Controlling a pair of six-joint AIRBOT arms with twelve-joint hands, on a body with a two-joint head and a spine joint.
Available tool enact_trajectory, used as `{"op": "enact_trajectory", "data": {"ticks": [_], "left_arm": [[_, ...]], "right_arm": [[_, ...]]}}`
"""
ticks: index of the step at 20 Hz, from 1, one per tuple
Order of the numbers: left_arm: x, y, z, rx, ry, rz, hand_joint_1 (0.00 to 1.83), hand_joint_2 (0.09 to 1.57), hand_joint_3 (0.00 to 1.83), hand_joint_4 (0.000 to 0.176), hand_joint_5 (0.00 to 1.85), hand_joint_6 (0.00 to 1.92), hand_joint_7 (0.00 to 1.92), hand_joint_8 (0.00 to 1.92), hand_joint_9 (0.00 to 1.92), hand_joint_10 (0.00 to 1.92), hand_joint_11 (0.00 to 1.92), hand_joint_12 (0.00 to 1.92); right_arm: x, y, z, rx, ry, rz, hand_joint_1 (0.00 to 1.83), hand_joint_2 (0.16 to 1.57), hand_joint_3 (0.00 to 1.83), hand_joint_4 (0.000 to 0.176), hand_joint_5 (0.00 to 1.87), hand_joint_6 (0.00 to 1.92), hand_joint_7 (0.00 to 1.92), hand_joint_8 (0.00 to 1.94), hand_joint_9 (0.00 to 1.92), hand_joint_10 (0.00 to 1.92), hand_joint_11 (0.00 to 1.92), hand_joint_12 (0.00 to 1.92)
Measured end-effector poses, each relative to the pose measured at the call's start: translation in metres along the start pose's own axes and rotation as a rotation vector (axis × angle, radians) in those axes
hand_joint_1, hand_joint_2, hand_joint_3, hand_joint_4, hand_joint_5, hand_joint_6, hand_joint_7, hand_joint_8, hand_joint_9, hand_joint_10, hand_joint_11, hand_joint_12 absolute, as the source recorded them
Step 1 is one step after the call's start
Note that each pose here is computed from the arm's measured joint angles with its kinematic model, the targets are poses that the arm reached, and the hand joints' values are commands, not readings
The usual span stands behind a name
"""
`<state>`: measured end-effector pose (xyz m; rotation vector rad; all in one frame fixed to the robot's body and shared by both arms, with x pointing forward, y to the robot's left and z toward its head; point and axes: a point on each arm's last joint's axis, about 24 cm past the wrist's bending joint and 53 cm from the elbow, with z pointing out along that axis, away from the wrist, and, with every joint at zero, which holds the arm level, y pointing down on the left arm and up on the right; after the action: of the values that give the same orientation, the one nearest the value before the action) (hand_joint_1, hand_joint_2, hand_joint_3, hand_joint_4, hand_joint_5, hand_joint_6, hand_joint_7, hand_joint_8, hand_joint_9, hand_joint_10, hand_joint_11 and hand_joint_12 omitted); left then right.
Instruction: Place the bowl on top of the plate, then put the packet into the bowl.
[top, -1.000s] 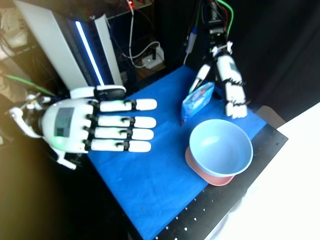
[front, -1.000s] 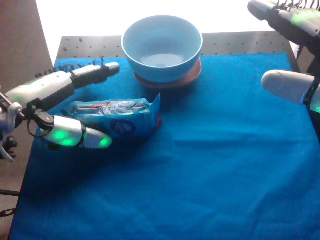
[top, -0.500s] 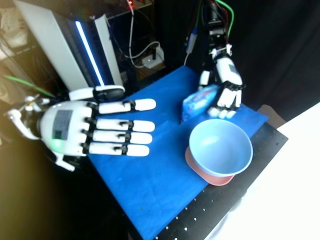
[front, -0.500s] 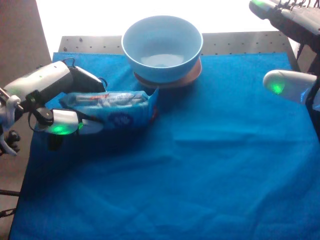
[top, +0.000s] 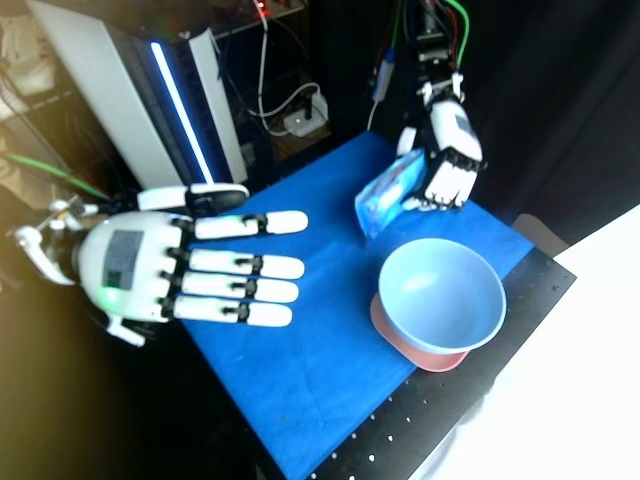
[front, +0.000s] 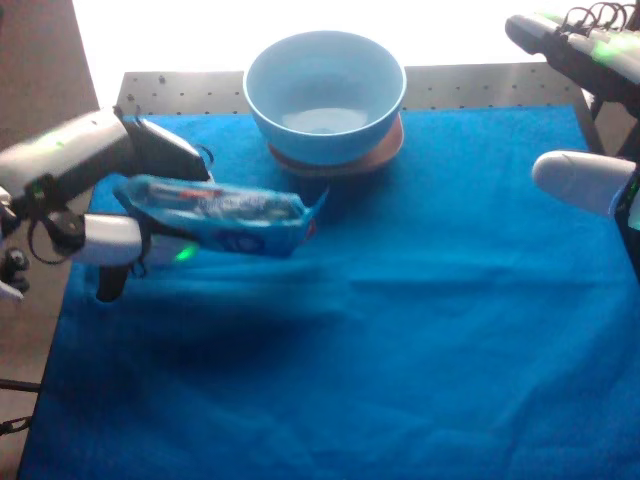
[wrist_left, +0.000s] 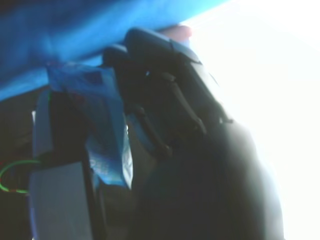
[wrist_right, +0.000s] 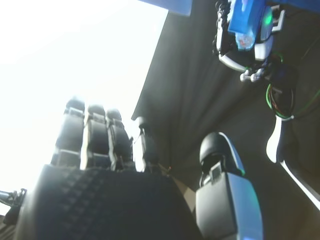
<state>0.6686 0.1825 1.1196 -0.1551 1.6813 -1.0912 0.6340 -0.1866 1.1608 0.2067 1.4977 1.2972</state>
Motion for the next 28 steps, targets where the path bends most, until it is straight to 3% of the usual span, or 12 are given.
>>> {"op": "enact_trajectory", "data": {"ticks": [1,5,8,10,12,15,16,17,22,24,26,28], "left_arm": [[-0.005,-0.005,-0.001,0.016,-0.013,0.003,1.28,1.07,0.0,0.0,1.17,0.48,1.06,1.09,1.1,0.92,0.91,1.42],[-0.032,-0.033,-0.012,0.11,-0.083,0.023,1.25,1.07,0.0,0.0,1.07,0.74,1.09,0.99,1.15,0.82,0.99,1.24],[-0.047,-0.047,-0.015,0.159,-0.124,0.035,1.26,1.06,0.0,0.0,1.11,0.67,1.11,0.95,1.09,0.88,0.82,1.44],[-0.06,-0.058,-0.013,0.193,-0.162,0.033,1.38,1.07,0.0,0.0,0.98,0.97,1.14,0.72,1.01,1.03,0.82,1.26],[-0.076,-0.068,-0.008,0.221,-0.198,0.05,1.4,1.05,0.0,0.0,1.0,0.83,1.18,0.65,1.06,1.05,0.91,1.29],[-0.094,-0.069,0.007,0.219,-0.241,0.062,1.29,1.02,0.0,0.0,1.12,0.67,1.3,0.59,1.22,0.76,1.01,1.35],[-0.095,-0.068,0.014,0.211,-0.241,0.059,1.38,1.01,0.0,0.0,1.15,0.58,1.38,0.32,1.14,0.96,0.99,1.34],[-0.094,-0.066,0.022,0.202,-0.234,0.058,1.32,1.0,0.01,0.0,1.19,0.5,1.33,0.53,1.23,0.96,1.11,1.46],[-0.087,-0.073,0.078,0.17,-0.186,0.078,1.39,1.06,0.0,0.0,1.0,0.93,1.1,0.74,1.06,0.99,0.95,0.99],[-0.086,-0.079,0.092,0.167,-0.172,0.089,1.39,1.06,0.0,0.0,0.98,0.91,1.13,0.72,1.04,1.04,0.96,1.08],[-0.082,-0.078,0.105,0.149,-0.159,0.089,1.28,1.04,0.0,0.0,1.08,0.73,1.23,0.71,1.18,0.78,0.99,1.3],[-0.076,-0.069,0.112,0.112,-0.137,0.088,1.25,1.07,0.0,0.0,1.0,0.88,1.18,0.75,1.12,0.7,0.94,1.34]], "right_arm": [[0.0,-0.001,0.0,0.002,0.0,0.0,0.13,1.14,0.0,0.176,0.0,0.0,0.0,0.0,0.0,0.0,0.0,0.0],[0.0,-0.003,-0.002,0.012,-0.003,0.003,0.12,1.16,0.0,0.176,0.0,0.0,0.0,0.0,0.0,0.0,0.0,0.0],[-0.001,-0.004,-0.001,0.011,-0.004,0.003,0.15,1.15,0.0,0.176,0.0,0.0,0.0,0.0,0.0,0.0,0.0,0.0],[-0.001,-0.004,-0.001,0.012,-0.005,0.002,0.14,1.16,0.0,0.176,0.0,0.0,0.0,0.0,0.0,0.0,0.0,0.0],[-0.001,-0.004,-0.001,0.012,-0.004,0.002,0.14,1.17,0.0,0.176,0.0,0.0,0.0,0.0,0.0,0.0,0.0,0.0],[-0.003,-0.005,-0.001,0.014,-0.01,0.003,0.13,1.18,0.01,0.176,0.0,0.0,0.0,0.0,0.0,0.0,0.0,0.0],[-0.002,-0.005,-0.001,0.014,-0.009,0.003,0.13,1.18,0.01,0.176,0.0,0.0,0.0,0.0,0.0,0.0,0.0,0.0],[-0.001,-0.005,-0.001,0.013,-0.008,0.003,0.15,1.18,0.0,0.176,0.0,0.0,0.0,0.0,0.0,0.0,0.0,0.0],[-0.001,-0.005,-0.001,0.014,-0.007,0.004,0.17,1.19,0.0,0.176,0.0,0.0,0.0,0.0,0.0,0.0,0.0,0.0],[-0.001,-0.006,-0.001,0.013,-0.006,0.002,0.2,1.19,0.0,0.176,0.0,0.0,0.0,0.0,0.0,0.0,0.0,0.0],[-0.002,-0.007,-0.001,0.015,-0.01,0.002,0.2,1.19,0.0,0.176,0.0,0.0,0.0,0.0,0.0,0.0,0.0,0.0],[-0.001,-0.007,0.0,0.015,-0.008,0.001,0.17,1.2,0.0,0.176,0.0,0.0,0.0,0.0,0.0,0.0,0.0,0.0]]}}
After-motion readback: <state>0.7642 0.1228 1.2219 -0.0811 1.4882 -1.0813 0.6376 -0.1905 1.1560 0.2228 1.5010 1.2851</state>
